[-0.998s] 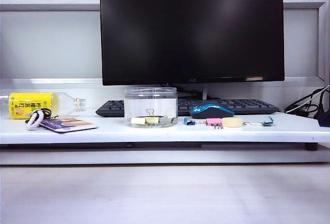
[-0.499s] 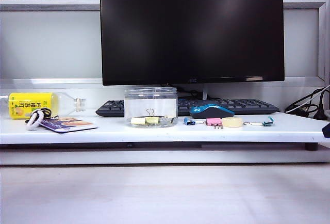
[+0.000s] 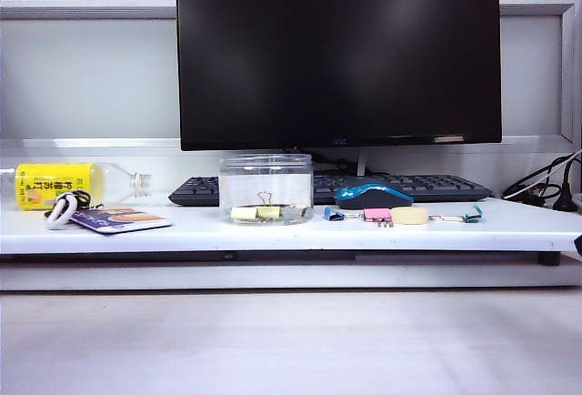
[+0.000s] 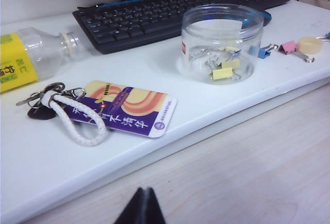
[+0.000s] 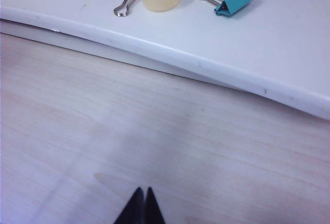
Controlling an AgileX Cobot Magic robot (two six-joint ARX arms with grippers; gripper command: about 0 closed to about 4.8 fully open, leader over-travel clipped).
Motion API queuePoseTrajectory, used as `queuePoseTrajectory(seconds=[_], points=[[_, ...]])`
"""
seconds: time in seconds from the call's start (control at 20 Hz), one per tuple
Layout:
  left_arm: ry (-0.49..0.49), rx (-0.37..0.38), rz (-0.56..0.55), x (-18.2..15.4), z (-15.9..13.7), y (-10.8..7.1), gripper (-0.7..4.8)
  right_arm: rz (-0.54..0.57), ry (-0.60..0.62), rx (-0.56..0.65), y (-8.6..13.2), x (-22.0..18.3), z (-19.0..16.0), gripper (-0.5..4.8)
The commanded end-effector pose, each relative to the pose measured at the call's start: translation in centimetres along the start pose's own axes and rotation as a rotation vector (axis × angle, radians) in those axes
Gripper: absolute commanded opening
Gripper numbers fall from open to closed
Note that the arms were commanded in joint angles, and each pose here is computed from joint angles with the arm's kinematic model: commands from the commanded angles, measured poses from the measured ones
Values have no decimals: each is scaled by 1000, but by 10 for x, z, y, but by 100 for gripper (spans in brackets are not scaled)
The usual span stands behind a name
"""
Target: Pick up the clips with the largest number of clips of the same color on the table and place them in a round transparent plastic box.
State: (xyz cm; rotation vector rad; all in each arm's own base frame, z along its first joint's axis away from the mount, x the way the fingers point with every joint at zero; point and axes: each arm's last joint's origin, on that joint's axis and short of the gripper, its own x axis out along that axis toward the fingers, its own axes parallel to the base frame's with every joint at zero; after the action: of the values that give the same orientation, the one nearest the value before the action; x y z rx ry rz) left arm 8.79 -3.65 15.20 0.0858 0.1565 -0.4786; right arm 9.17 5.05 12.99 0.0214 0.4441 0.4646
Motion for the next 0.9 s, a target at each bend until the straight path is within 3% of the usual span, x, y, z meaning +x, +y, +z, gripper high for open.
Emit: queuePoseTrajectory(seconds=[0.05,0.5,0.9], points=[[14,-5,-1,1,-3,0,-6,1,-16,-2,0,0,2,-4],[13,-6,6,1,-3,1,-6,1,-18,-2,0,0,3,-4],[28,-66,349,-8,-6,32,-6,-58,-57,26,-7,-2,6,-4]])
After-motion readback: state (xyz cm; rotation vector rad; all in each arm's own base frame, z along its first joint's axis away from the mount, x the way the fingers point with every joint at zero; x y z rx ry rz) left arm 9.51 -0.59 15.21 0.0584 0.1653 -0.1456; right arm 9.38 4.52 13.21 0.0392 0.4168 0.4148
